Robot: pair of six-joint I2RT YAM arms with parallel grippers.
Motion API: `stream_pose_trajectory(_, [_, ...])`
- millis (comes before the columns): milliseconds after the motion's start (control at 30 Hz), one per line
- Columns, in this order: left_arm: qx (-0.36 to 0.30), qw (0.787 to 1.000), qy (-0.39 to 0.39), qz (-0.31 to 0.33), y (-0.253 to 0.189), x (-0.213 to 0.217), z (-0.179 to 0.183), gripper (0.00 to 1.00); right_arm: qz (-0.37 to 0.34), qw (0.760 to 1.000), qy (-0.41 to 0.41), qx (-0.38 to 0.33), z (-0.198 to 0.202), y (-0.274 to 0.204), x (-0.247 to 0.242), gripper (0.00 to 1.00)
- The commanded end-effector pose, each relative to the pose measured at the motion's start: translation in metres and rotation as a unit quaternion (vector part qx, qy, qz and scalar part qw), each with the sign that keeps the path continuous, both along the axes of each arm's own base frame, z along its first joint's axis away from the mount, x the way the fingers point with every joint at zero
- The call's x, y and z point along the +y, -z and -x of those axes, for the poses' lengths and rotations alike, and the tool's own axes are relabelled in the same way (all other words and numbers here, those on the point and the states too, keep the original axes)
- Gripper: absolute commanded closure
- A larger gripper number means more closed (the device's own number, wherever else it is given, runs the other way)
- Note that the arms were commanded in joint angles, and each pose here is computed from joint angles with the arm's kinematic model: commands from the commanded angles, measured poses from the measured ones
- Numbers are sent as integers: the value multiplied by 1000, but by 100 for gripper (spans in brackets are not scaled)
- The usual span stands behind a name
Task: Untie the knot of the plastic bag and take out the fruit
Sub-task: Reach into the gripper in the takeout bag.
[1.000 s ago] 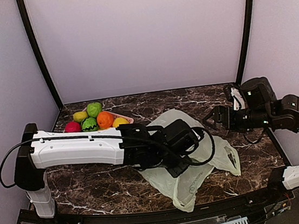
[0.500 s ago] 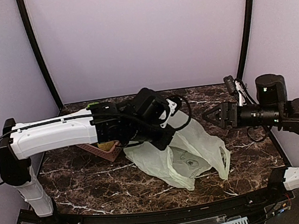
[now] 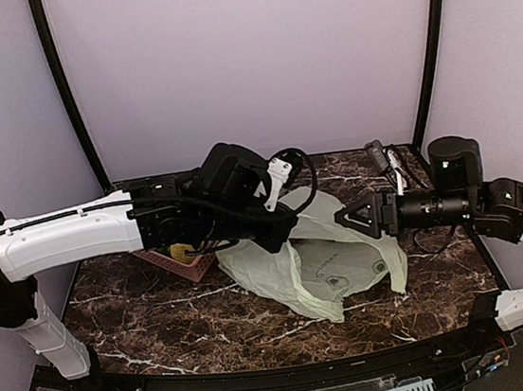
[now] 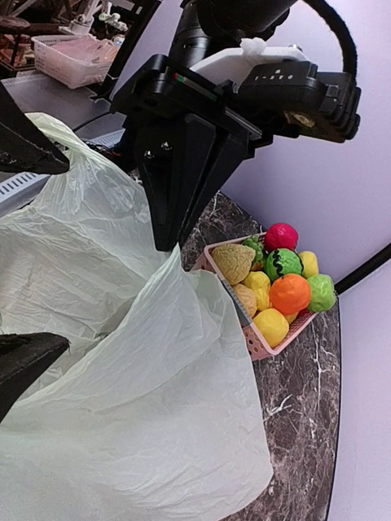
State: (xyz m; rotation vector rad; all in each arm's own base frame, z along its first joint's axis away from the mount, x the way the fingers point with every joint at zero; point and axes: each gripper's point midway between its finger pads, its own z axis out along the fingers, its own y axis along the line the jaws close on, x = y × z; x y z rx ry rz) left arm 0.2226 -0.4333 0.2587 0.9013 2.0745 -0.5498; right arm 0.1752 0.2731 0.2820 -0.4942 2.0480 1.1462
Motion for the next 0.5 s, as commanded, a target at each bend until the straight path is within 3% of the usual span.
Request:
stream_pose_trajectory(0, [-4,999,-3,40,-25,6,0,99,13,1000,-1,-16,0,9,13,38])
stream_pose_trajectory(467, [3,999,-8,54,-28,14,-5,99,174,983,18,-53,0,102,38,46])
